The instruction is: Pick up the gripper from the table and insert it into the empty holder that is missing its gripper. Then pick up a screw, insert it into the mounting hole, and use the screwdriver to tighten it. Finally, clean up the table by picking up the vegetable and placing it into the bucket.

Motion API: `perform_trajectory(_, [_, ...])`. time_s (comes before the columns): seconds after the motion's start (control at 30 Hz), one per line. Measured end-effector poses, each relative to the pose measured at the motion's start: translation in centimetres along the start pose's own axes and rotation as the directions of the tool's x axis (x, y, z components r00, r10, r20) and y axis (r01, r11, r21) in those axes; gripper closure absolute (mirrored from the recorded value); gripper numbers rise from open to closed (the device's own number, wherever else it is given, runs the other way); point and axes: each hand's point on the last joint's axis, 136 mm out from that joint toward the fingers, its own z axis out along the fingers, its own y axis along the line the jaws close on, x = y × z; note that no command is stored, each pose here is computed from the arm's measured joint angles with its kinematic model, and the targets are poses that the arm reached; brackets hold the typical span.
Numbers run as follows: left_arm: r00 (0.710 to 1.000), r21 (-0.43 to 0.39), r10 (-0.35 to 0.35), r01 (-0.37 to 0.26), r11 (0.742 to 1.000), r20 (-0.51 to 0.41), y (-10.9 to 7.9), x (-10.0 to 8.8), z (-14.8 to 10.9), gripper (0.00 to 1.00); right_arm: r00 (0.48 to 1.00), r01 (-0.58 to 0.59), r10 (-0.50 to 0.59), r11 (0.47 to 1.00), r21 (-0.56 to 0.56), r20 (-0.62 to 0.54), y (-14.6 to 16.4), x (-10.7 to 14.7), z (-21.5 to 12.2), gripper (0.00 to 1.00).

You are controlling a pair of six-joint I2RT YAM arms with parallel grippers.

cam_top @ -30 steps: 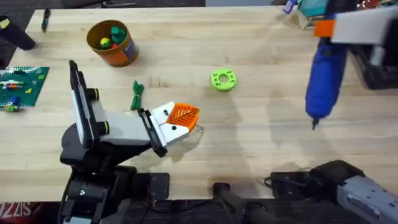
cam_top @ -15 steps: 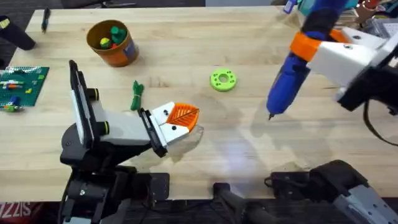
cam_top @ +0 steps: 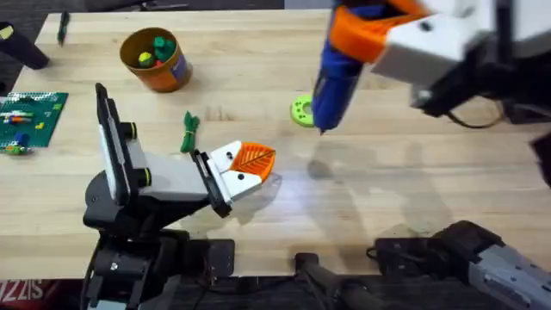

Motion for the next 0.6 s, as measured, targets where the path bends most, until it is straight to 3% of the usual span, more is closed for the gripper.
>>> perform_trajectory(0.17, [1.000,-0.001,0.000,0.000,1.000,0.000,0.0,0.0,0.0,0.999,1.000,0.003,-0.002,0.999,-0.054,0.017,0.3,0.4,1.3,0.970])
perform_trajectory(0.2, [1.000,-0.003,0.000,0.000,1.000,0.000,0.1,0.0,0.0,0.999,0.995,0.059,-0.052,0.995,-0.077,0.087,0.9,-1.3,1.6,0.970])
perform_trajectory(0.33, [1.000,-0.004,0.001,-0.001,1.000,0.001,0.1,0.0,0.0,0.999,0.980,0.105,-0.082,0.987,-0.124,0.182,2.6,-3.3,2.3,0.970])
perform_trajectory(0.6, [1.000,-0.004,0.001,-0.001,1.000,0.001,0.1,0.0,0.0,0.999,0.969,0.086,-0.033,0.974,-0.207,0.247,4.5,-2.4,5.9,0.970])
